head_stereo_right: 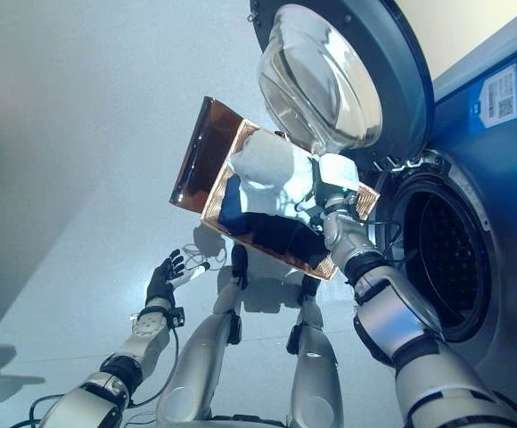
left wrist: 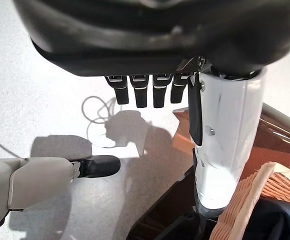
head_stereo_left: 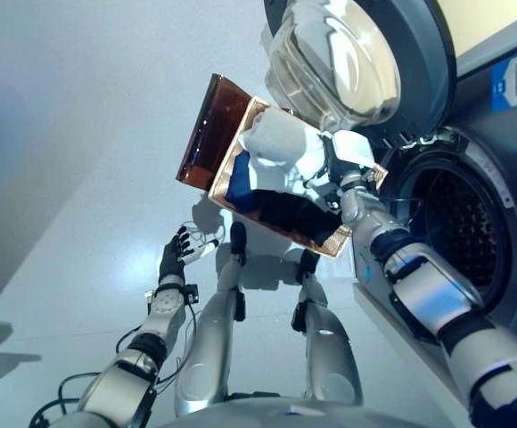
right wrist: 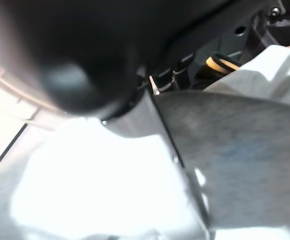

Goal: Pick up the clothes and place them into the washing machine

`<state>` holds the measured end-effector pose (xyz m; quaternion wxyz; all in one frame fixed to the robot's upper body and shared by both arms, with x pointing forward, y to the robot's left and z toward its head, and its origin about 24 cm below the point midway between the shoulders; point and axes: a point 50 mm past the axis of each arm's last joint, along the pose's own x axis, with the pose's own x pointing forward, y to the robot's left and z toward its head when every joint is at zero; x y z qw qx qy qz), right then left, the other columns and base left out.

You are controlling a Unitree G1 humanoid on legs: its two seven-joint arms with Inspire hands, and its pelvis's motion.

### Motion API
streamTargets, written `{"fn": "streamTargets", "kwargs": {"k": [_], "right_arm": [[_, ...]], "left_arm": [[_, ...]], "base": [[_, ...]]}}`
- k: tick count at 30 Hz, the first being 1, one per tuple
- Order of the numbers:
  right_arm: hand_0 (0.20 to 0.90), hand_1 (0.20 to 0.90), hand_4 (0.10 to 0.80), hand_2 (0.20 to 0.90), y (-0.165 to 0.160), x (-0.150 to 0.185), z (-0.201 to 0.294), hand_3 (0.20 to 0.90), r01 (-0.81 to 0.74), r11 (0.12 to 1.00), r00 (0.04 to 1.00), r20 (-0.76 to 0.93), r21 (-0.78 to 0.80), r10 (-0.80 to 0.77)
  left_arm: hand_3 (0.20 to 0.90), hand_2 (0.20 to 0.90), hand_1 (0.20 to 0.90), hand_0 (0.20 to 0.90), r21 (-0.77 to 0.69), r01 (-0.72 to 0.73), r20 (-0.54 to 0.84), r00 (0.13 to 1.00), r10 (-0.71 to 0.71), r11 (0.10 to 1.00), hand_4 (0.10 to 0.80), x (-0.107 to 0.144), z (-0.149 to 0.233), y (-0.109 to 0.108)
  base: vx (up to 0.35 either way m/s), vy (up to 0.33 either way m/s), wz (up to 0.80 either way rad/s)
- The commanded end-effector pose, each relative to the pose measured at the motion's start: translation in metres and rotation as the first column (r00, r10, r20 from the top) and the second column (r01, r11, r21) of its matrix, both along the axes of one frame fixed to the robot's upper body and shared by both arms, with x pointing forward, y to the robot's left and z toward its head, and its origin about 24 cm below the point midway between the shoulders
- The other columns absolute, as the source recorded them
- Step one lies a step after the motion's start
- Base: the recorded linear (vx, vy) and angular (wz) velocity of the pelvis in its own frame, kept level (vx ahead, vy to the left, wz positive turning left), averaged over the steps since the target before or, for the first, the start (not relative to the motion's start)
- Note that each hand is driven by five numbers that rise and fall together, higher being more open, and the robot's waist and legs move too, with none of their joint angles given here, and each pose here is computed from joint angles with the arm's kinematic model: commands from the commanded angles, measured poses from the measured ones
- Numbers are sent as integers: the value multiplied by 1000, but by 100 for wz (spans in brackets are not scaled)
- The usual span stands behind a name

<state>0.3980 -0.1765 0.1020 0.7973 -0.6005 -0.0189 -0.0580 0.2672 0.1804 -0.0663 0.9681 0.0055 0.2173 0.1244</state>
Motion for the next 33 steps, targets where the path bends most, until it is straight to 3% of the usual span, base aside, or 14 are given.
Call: {"fn": "streamTargets", "kwargs": {"k": [1, 2, 3, 5, 6, 7, 8, 33], "right_arm": [[900, 900, 800, 900, 31, 20, 57, 900, -88, 995, 989, 118, -37, 91], [900, 900, 800, 900, 32, 20, 61, 900, -90, 995, 987, 127, -37, 94], [793, 793, 724, 793, 33, 21, 63, 793, -91, 995, 986, 140, -33, 95], [675, 675, 639, 675, 32, 21, 64, 675, -88, 996, 985, 144, -34, 92], [469, 469, 492, 469, 30, 21, 66, 469, -78, 996, 984, 155, -35, 83], [433, 433, 467, 433, 30, 21, 66, 433, -78, 996, 984, 155, -35, 83], [211, 211, 308, 211, 29, 21, 67, 211, -73, 997, 984, 162, -40, 78], [200, 200, 300, 200, 17, 18, 76, 200, 0, 997, 960, 281, -76, 22]], "left_arm": [[900, 900, 900, 900, 13, -20, 84, 996, 19, 1000, 800, 11, 14, 2], [900, 900, 900, 900, 14, -29, 79, 997, 27, 999, 800, 11, 13, 3], [900, 900, 900, 900, 9, -37, 81, 996, 36, 999, 800, 11, 14, 3], [900, 900, 900, 900, 7, -40, 81, 996, 40, 999, 800, 10, 13, 4], [900, 900, 900, 900, 3, -54, 77, 996, 54, 999, 800, 9, 12, 6], [900, 900, 900, 900, 3, -54, 77, 996, 54, 999, 800, 9, 12, 6], [900, 900, 900, 900, 0, -58, 76, 995, 58, 998, 800, 9, 12, 5], [900, 900, 900, 900, 12, -106, 74, 992, 105, 994, 800, 3, 9, 5]], "base": [[-14, 16, -4], [-22, 13, -7], [-19, 6, -9], [-17, 8, -11], [-16, 7, -7], [0, 0, 0], [0, 0, 0], [0, 1, 0]]}}
